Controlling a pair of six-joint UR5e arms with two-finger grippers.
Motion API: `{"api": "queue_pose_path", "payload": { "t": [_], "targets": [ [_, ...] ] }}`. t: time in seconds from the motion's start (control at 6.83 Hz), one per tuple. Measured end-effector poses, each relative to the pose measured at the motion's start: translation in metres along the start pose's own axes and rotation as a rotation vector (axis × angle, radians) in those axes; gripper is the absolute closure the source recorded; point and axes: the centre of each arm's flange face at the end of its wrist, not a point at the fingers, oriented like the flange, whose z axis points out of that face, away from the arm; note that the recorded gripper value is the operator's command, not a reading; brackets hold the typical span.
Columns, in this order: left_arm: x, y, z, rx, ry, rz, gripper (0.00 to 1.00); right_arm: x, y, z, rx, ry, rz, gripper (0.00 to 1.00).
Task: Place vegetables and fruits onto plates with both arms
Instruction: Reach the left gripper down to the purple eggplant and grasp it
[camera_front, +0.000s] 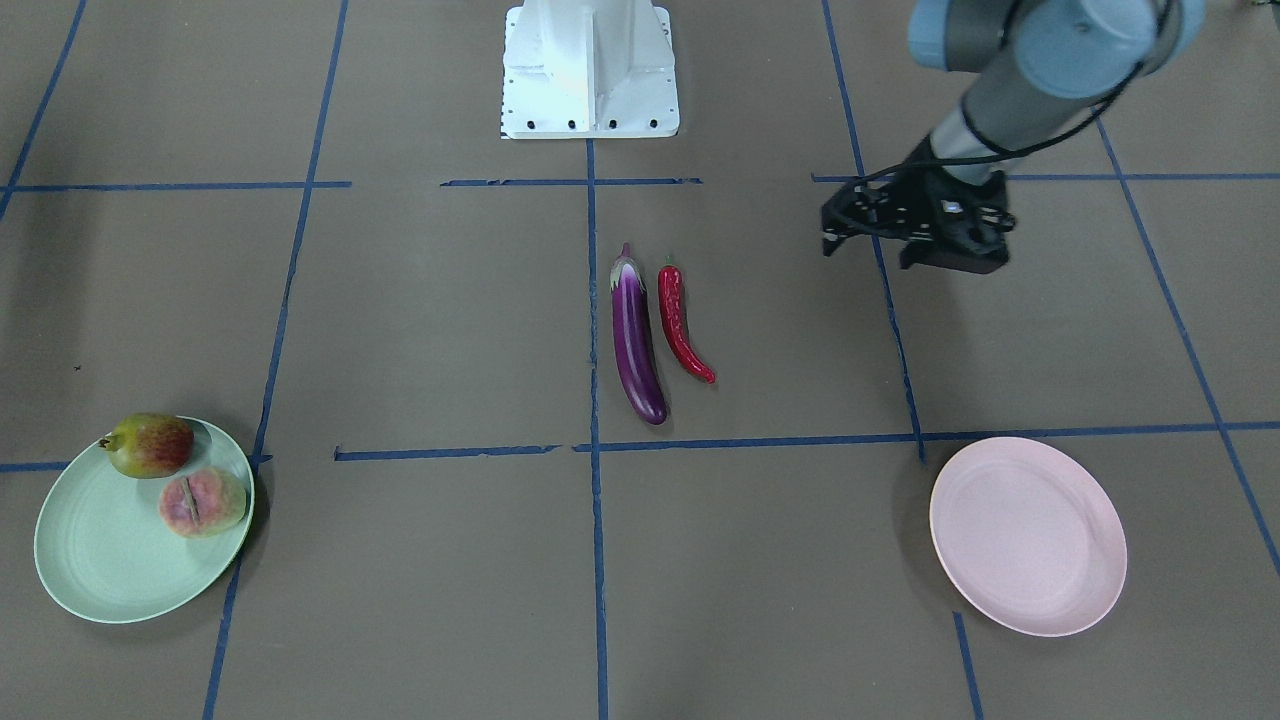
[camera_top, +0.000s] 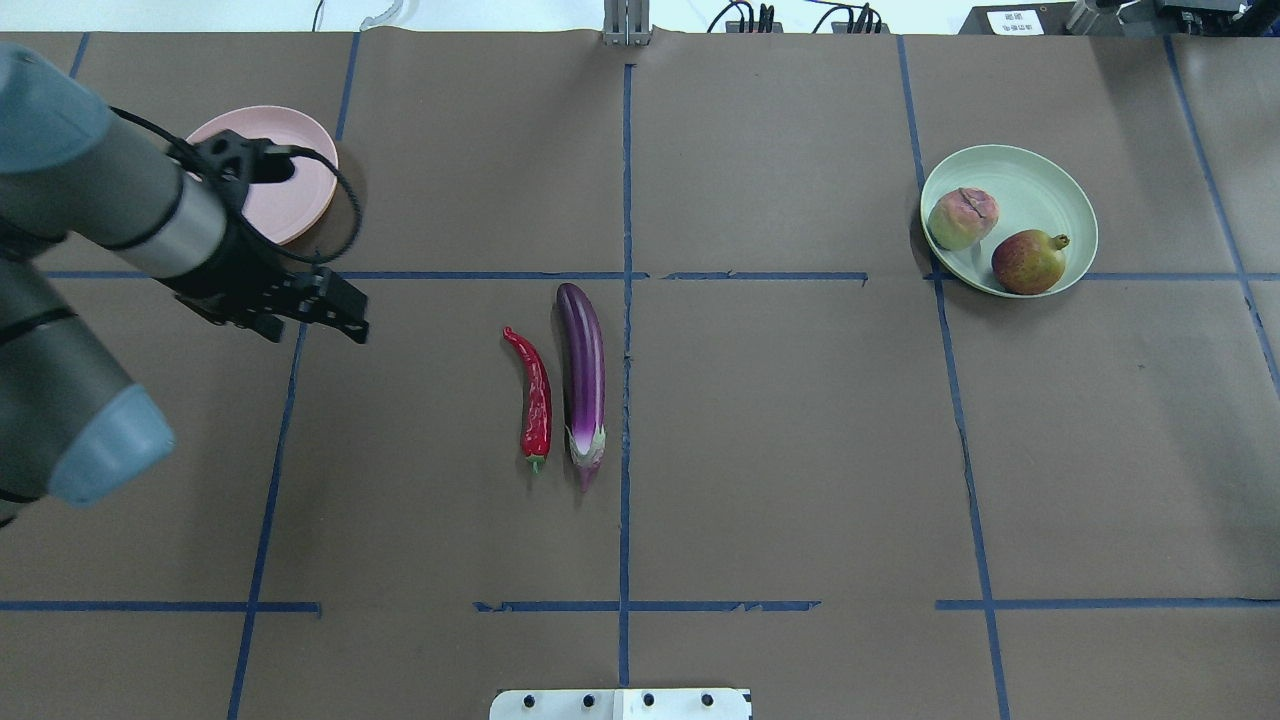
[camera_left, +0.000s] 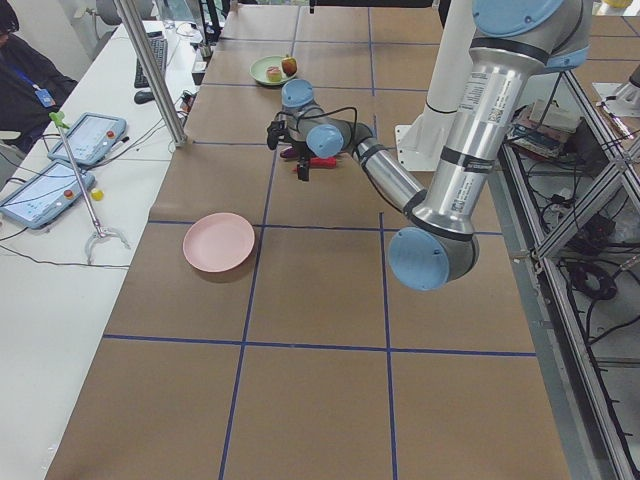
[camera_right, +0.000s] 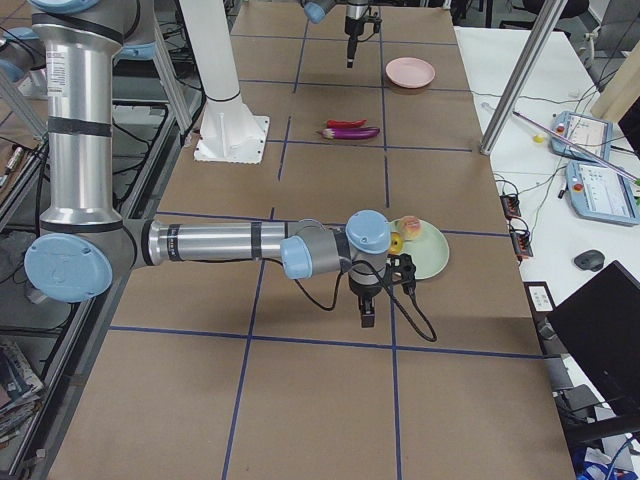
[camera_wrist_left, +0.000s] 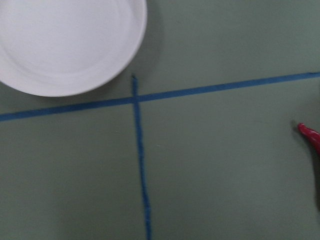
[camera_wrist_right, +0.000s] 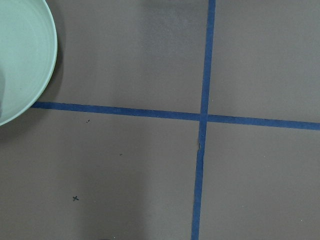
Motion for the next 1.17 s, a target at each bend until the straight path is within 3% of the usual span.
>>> {"api": "queue_pose_path", "payload": {
  "t": [0.44, 0.59, 0.73, 0.88, 1.17],
  "targets": [
    [0.158, -0.014, 0.110, 0.077, -0.095, -0.154, 0.04, 0.000, 0.001, 0.001, -0.001, 0.000, 0.000, 0.00],
    [0.189, -0.018, 0.141, 0.095, -0.140, -0.165, 0.23, 0.001, 0.001, 0.001, -0.002, 0.000, 0.000, 0.00],
    [0.205, -0.021, 0.159, 0.098, -0.169, -0.169, 0.56, 0.001, 0.001, 0.001, -0.002, 0.000, 0.001, 0.00],
    [0.212, -0.020, 0.169, 0.095, -0.182, -0.169, 0.95, 0.001, 0.001, 0.001, -0.002, 0.000, 0.001, 0.00],
    [0.214, -0.021, 0.170, 0.094, -0.185, -0.169, 1.00, 0.002, 0.002, 0.002, -0.003, 0.000, 0.001, 0.00]
  ]
}}
